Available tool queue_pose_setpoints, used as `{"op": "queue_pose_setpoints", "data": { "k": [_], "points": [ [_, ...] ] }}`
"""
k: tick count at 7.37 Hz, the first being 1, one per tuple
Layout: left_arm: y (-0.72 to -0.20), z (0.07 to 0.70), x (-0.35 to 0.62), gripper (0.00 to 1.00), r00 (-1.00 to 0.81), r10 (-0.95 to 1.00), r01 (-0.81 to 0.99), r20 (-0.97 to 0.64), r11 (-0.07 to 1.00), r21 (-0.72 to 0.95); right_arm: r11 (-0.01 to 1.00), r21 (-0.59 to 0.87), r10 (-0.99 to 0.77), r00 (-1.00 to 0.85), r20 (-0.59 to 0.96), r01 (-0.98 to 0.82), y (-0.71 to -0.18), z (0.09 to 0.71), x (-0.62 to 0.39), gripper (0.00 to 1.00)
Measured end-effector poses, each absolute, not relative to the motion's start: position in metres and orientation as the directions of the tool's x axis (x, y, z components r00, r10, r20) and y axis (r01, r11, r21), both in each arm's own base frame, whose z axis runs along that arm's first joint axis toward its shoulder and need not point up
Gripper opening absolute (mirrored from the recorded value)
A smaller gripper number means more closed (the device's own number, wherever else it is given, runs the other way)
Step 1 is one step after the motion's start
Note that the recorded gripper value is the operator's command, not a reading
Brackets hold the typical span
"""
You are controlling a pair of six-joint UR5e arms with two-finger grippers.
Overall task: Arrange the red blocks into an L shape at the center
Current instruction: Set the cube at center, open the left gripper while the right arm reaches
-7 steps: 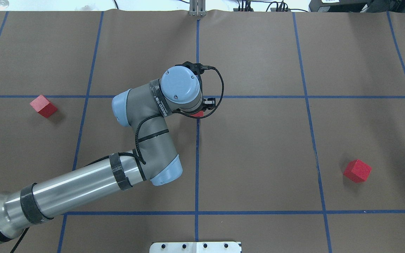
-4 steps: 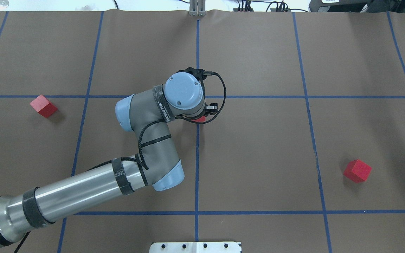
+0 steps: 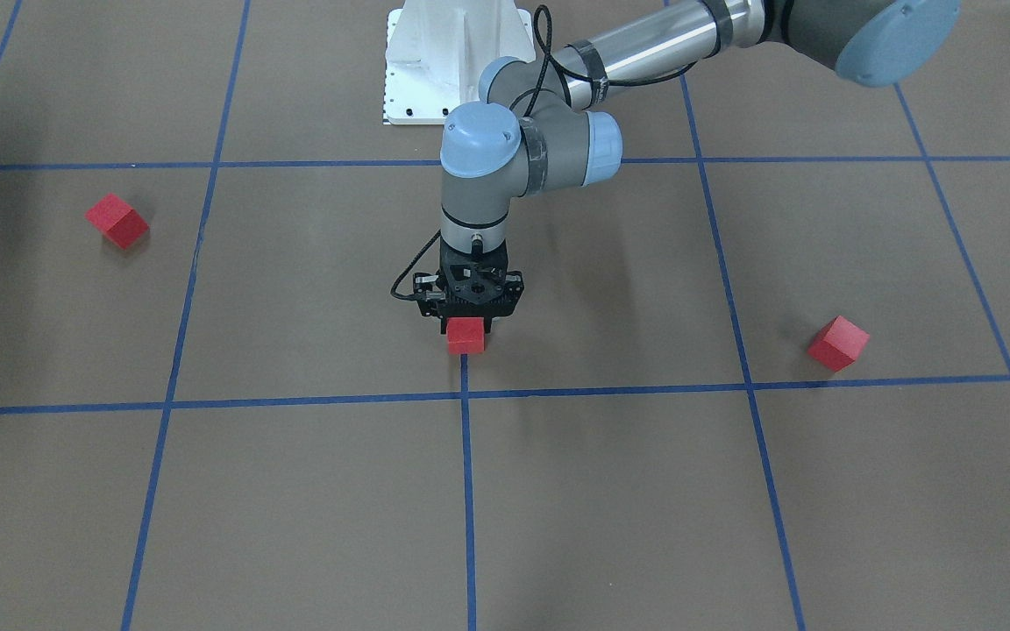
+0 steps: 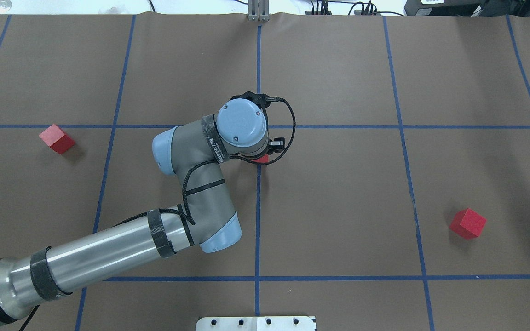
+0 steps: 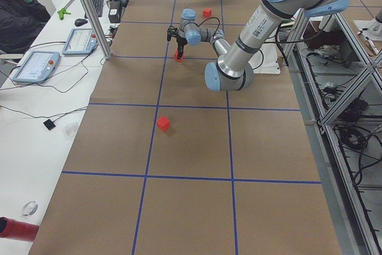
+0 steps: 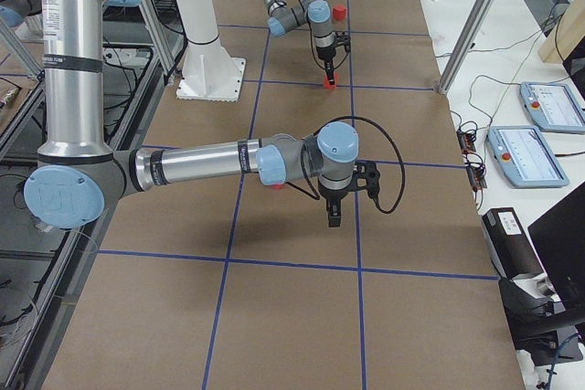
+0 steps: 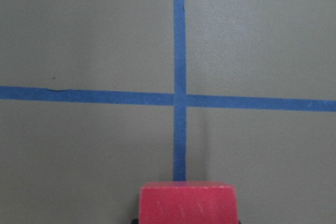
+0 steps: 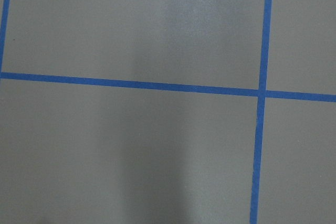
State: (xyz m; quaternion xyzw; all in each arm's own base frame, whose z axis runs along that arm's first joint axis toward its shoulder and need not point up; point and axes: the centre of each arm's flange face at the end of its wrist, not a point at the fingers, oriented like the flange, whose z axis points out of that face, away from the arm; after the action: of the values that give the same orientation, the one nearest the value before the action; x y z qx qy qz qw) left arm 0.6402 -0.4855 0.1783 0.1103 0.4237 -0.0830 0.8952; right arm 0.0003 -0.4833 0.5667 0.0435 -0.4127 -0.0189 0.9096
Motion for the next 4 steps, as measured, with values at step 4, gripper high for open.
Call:
{"op": "queue_pose_setpoints", "data": {
  "k": [4],
  "points": [
    [-0.513, 0.159, 0.602, 1.00, 0.590, -0.088, 0.309, -0.803, 0.943, 0.124, 0.995, 0.094, -0.093, 0.582, 0.808, 0.029, -0.479, 0.519, -0.049, 0.99]
  ]
}}
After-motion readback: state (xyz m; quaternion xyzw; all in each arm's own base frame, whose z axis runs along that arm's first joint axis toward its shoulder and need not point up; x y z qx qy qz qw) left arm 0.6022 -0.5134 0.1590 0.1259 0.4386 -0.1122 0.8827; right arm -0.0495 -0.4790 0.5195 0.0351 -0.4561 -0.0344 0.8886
